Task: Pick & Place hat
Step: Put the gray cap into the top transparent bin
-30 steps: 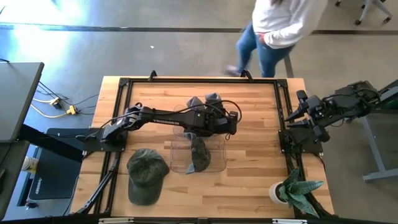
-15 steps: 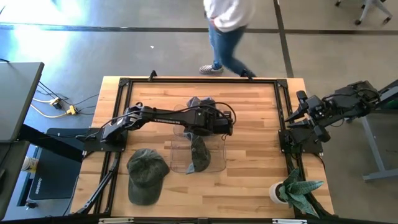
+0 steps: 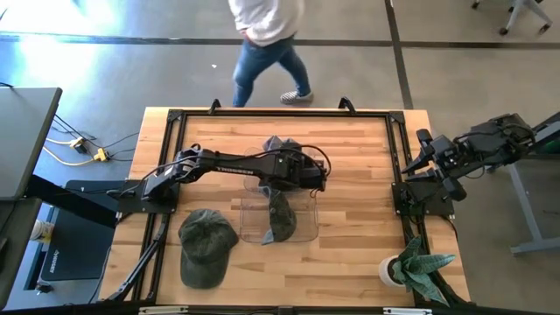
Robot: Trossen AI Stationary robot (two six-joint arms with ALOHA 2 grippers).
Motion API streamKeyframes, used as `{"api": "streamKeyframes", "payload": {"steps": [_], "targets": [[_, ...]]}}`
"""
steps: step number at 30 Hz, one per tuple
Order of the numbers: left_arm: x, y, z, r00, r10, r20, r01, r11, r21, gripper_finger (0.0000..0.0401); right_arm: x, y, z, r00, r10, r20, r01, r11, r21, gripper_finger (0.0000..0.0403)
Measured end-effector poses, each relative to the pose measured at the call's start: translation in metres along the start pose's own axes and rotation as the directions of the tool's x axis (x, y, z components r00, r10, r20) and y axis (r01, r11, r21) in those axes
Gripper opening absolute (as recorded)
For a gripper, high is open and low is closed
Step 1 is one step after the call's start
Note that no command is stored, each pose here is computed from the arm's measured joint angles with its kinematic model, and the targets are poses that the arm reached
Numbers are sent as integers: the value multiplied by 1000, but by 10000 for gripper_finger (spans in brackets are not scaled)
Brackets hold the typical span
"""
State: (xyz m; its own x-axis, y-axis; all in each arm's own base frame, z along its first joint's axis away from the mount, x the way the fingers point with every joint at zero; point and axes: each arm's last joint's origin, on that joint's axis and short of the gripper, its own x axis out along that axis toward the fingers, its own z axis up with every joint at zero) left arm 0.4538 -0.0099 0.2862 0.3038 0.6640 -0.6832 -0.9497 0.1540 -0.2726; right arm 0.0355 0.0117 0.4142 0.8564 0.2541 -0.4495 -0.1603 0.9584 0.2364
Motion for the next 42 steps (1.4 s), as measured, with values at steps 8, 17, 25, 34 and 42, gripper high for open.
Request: {"api": "streamKeyframes", "payload": {"steps": [8, 17, 25, 34, 42], "targets": [[-27, 20, 19, 990, 46, -135, -39, 998, 53, 226, 0, 0, 0, 1000, 0, 0, 0, 1000, -4, 97], [-58, 34, 45, 989, 15, -146, -8, 999, 47, 201, 0, 0, 0, 1000, 0, 0, 0, 1000, -7, 97], [-67, 12, 55, 960, -242, -143, 244, 970, -3, 141, 0, 0, 0, 1000, -15, 5, 15, 1000, -21, 97], [-20, -8, 18, 941, -204, -270, 245, 961, 128, 35, 0, 0, 1, 1000, -12, 12, 12, 1000, -12, 97], [-8, -1, 4, 948, -80, -308, 139, 975, 174, 9, 0, 0, 1, 1000, -12, 12, 12, 1000, 0, 97]]}}
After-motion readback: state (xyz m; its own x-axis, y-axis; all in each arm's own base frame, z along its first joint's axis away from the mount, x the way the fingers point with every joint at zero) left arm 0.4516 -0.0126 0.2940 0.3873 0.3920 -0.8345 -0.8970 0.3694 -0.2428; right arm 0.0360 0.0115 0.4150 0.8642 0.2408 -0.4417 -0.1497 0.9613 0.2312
